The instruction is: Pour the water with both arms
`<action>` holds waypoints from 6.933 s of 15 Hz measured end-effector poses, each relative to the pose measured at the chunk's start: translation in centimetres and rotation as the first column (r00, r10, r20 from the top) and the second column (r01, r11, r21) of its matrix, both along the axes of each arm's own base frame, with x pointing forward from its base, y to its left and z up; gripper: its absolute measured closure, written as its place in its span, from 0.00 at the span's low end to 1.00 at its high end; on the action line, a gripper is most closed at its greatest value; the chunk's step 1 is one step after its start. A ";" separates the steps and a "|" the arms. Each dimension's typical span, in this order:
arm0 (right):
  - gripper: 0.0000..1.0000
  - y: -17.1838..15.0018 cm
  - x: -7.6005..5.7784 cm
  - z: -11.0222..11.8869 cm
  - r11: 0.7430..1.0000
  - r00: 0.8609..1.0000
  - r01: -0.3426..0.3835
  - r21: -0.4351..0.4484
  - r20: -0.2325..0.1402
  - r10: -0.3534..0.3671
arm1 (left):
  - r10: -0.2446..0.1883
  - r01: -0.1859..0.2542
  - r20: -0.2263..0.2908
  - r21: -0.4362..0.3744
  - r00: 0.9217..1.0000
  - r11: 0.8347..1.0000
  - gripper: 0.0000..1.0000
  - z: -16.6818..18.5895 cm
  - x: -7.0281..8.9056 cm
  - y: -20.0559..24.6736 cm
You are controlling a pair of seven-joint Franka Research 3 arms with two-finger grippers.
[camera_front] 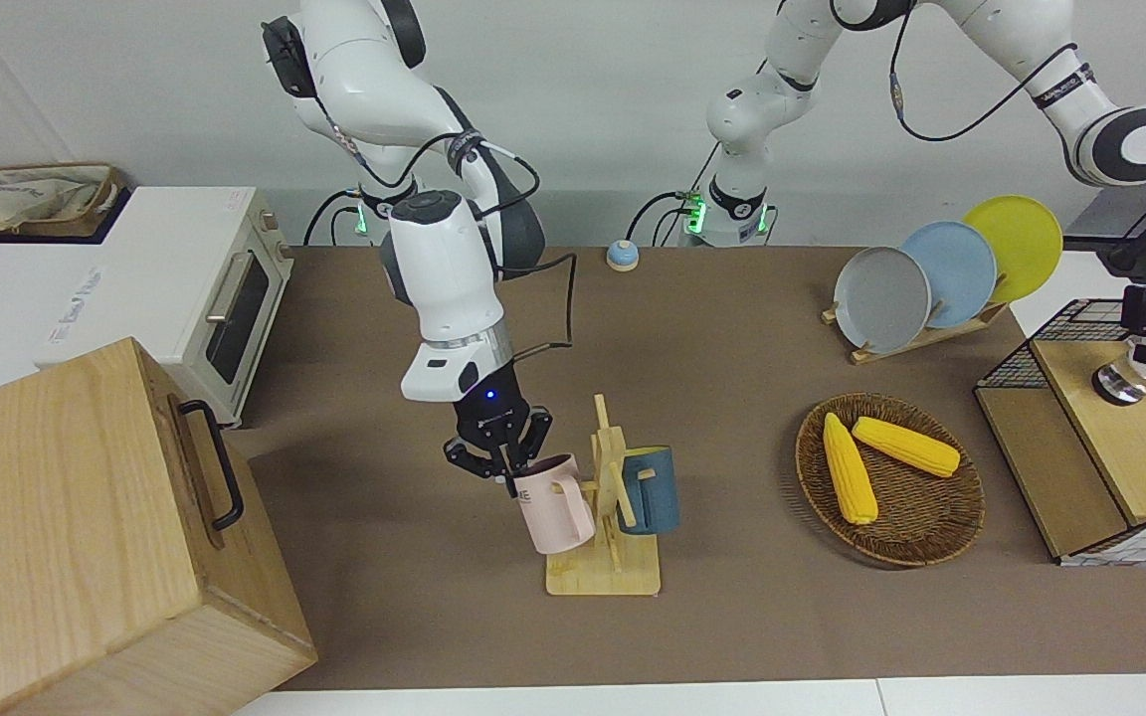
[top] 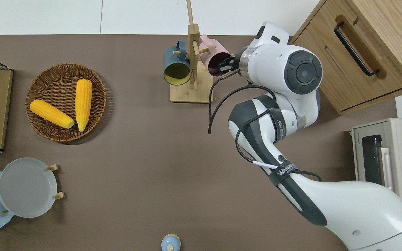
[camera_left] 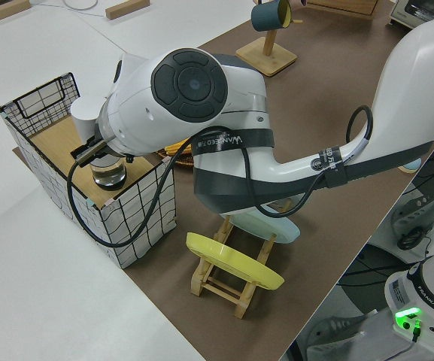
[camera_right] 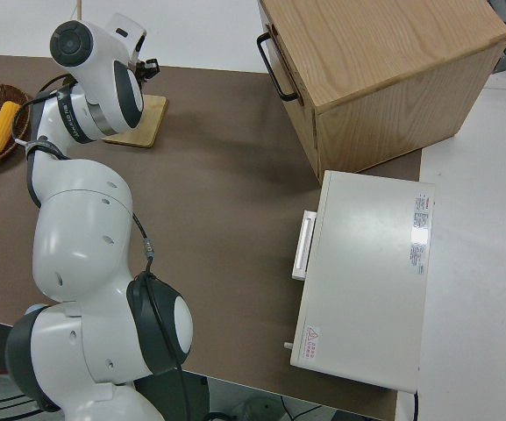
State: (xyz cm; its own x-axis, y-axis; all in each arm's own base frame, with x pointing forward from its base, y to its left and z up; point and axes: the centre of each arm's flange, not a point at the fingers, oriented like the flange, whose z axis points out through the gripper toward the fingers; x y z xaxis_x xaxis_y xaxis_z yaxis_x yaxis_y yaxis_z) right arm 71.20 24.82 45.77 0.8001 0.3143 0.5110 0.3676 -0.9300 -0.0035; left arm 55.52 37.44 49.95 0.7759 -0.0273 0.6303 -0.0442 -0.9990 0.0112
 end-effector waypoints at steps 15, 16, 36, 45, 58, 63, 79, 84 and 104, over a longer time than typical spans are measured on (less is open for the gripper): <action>0.95 -7.9 0.9 3.7 0.996 0.997 0.075 -0.041 -0.028 -0.077 | 0.044 -0.044 0.001 -0.049 0.999 0.998 0.37 10.9 0.6 -2.2; 0.95 -8.4 0.8 3.3 0.996 0.995 0.073 -0.057 -0.063 -0.077 | 0.041 -0.041 -0.001 -0.056 0.999 0.998 0.37 11.5 0.6 -2.8; 0.95 8.3 -12.6 -2.6 0.942 0.668 0.296 -0.157 -0.671 -0.322 | 0.031 -0.040 -0.196 -0.042 0.980 0.998 0.37 11.4 -4.2 -27.5; 0.95 18.2 -11.7 -7.3 0.882 0.656 0.470 -0.021 -0.661 -0.365 | 0.022 -0.030 -0.260 -0.028 0.965 0.999 0.37 6.9 -9.8 -33.1; 0.95 23.5 -12.5 -10.8 0.795 0.587 0.606 0.044 -0.699 -0.409 | 0.010 -0.024 -0.303 -0.042 0.953 0.999 0.37 5.2 -10.1 -34.2; 0.95 24.5 -13.4 -10.9 0.775 0.553 0.631 0.032 -0.719 -0.420 | 0.009 -0.023 -0.307 -0.043 0.952 0.999 0.37 5.1 -10.2 -34.2; 0.00 23.1 -12.4 -3.1 0.760 0.597 0.640 0.111 -0.695 -0.401 | 0.008 -0.023 -0.313 -0.045 0.950 0.999 0.37 4.7 -10.2 -34.3; 0.00 14.2 -12.2 6.1 0.771 0.561 0.637 0.006 -0.690 -0.457 | -0.025 0.011 -0.315 -0.045 0.949 0.999 0.37 4.6 -10.1 -36.3; 0.00 -21.9 -9.6 11.0 0.881 0.745 0.396 -0.261 -0.469 -0.474 | -0.167 0.147 -0.332 -0.083 0.929 0.986 0.37 -4.2 -12.9 -50.4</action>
State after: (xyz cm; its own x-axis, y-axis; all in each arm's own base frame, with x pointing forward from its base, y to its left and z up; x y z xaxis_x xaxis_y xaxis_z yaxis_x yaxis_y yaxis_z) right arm 61.62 2.93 56.75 0.9949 -0.0977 -0.0263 -0.0958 -0.9931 0.0670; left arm 42.66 -12.94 45.77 0.9312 -0.1381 0.3372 -0.1842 -0.9769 0.1085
